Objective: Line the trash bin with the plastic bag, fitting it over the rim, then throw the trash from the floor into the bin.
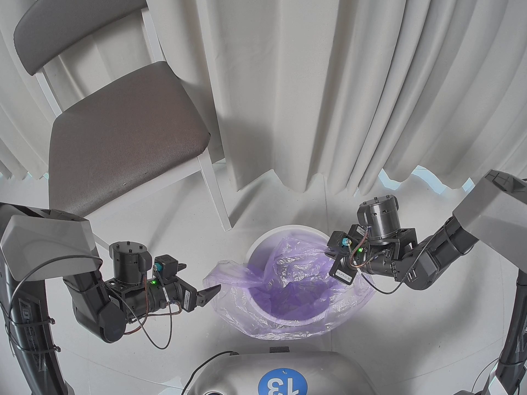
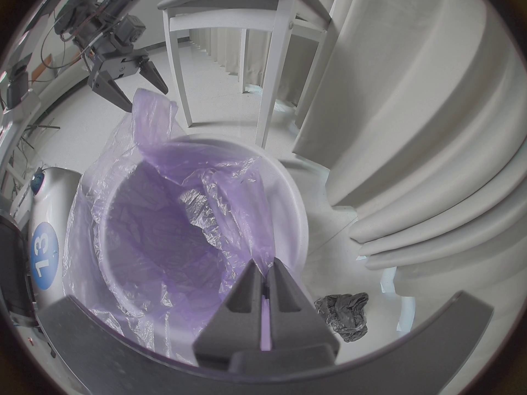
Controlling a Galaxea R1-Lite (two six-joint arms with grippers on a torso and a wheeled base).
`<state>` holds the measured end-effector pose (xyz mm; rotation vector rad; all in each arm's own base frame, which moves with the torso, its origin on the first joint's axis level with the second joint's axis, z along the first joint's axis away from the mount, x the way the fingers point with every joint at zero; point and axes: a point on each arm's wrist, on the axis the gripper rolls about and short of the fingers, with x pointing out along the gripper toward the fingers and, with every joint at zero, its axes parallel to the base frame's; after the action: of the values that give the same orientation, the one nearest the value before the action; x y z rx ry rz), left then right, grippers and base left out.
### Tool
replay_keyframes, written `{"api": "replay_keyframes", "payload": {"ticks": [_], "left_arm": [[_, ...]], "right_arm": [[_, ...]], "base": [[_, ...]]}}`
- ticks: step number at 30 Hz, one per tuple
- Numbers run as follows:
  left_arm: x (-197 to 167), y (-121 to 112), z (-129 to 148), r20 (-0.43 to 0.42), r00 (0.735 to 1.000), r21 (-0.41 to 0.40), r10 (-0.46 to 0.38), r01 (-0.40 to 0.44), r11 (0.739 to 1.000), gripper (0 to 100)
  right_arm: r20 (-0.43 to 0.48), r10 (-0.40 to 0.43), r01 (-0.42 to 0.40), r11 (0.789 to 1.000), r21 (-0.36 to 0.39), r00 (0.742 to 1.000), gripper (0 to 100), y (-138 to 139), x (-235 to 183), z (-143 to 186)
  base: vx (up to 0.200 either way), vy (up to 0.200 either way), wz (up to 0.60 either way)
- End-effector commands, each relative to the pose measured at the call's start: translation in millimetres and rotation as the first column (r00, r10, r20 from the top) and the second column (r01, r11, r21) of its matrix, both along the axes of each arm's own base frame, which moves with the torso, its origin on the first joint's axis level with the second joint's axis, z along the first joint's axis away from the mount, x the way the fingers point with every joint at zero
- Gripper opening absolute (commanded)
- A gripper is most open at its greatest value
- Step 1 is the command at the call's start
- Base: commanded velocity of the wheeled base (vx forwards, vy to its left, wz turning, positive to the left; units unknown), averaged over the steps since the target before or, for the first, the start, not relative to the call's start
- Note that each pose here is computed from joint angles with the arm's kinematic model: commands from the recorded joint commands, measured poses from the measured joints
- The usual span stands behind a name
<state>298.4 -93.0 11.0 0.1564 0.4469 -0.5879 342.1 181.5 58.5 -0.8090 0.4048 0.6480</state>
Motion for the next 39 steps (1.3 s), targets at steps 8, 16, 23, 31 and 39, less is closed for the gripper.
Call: {"api": "replay_keyframes", "payload": {"ticks": [8, 16, 23, 31, 39], "left_arm": [[9, 14, -1, 0.01, 0.999, -0.004, 0.048, -0.048, 0.999, 100], [9, 12, 0, 0.016, 0.999, -0.005, 0.042, -0.042, 0.999, 100], [10, 15, 4, 0.031, 0.998, -0.01, 0.053, -0.053, 0.999, 100], [11, 25, 16, 0.064, 0.995, -0.022, 0.08, -0.079, 0.997, 100], [11, 37, 29, 0.097, 0.991, -0.046, 0.091, -0.087, 0.995, 100]], "right_arm": [[0.07, -0.039, 0.032, 0.994, 0.101, 0.997, 0, 6, 12, 24], [0.081, -0.06, 0.049, 0.99, 0.131, 0.995, 0, 7, 16, 29], [0.101, -0.099, 0.078, 0.978, 0.193, 0.99, 0, 12, 31, 36], [0.078, -0.153, 0.124, 0.949, 0.291, 0.985, 0, 23, 48, 33], [0.076, -0.196, 0.158, 0.921, 0.356, 0.978, 0, 28, 59, 36]], "base": [[0.0, 0.0, 0.0], [0.0, 0.0, 0.0], [0.0, 0.0, 0.0], [0.0, 0.0, 0.0], [0.0, 0.0, 0.0]]}}
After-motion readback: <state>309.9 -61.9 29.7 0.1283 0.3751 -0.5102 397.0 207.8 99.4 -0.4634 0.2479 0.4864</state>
